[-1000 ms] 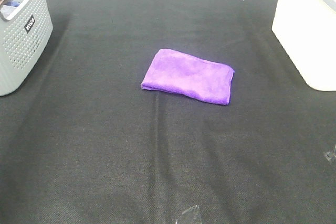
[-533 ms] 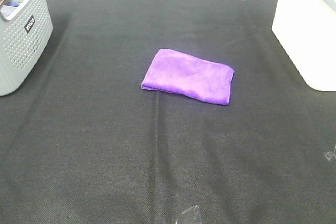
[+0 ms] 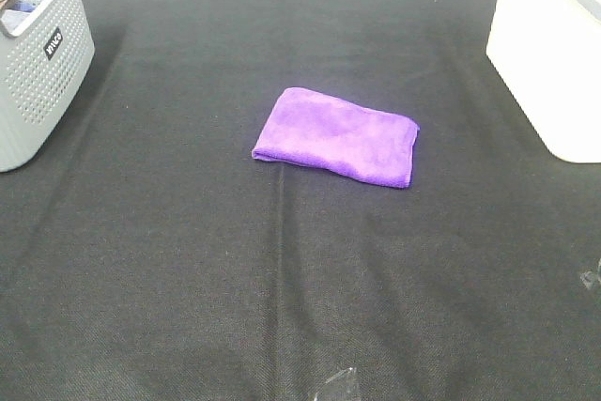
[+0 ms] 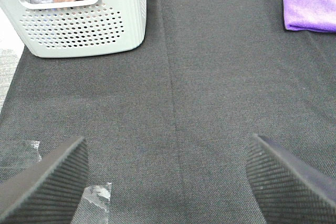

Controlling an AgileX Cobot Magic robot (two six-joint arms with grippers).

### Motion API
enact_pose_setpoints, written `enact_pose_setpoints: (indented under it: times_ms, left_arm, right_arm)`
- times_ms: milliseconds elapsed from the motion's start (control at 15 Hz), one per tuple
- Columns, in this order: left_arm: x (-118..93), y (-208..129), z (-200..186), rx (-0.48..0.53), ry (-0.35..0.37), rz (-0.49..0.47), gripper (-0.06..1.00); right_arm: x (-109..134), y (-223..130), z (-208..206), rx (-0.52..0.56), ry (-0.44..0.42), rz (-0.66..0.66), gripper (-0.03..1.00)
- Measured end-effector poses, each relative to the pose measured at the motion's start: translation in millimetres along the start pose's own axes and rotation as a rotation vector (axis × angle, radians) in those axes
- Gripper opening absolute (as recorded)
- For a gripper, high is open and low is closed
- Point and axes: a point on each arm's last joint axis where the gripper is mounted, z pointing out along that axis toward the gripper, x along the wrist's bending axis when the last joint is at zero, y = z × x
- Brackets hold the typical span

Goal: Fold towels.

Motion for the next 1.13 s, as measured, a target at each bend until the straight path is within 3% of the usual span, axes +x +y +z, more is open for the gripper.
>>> enact_pose_setpoints:
  times_ms: [200, 400, 467, 1133]
  left_arm:
    - [0.1, 0.0, 0.0, 0.0, 0.001, -0.008, 0.76]
    - [4.7, -0.2, -0.2, 0.002, 0.051, -0.056, 0.95]
    - [4.7, -0.2, -0.2, 0.001, 0.051, -0.063, 0.98]
    - [3.6, -0.2, -0.1, 0.001, 0.04, -0.064, 0.99]
  right_arm:
    - [-0.3, -0.2, 0.2, 0.001, -0.003, -0.002, 0.85]
    - [-0.5, -0.3, 0.2, 0.002, -0.005, -0.004, 0.95]
    - [-0.5, -0.3, 0.2, 0.002, -0.005, -0.004, 0.96]
    - [0.2, -0.1, 0.2, 0.001, 0.003, 0.001, 0.96]
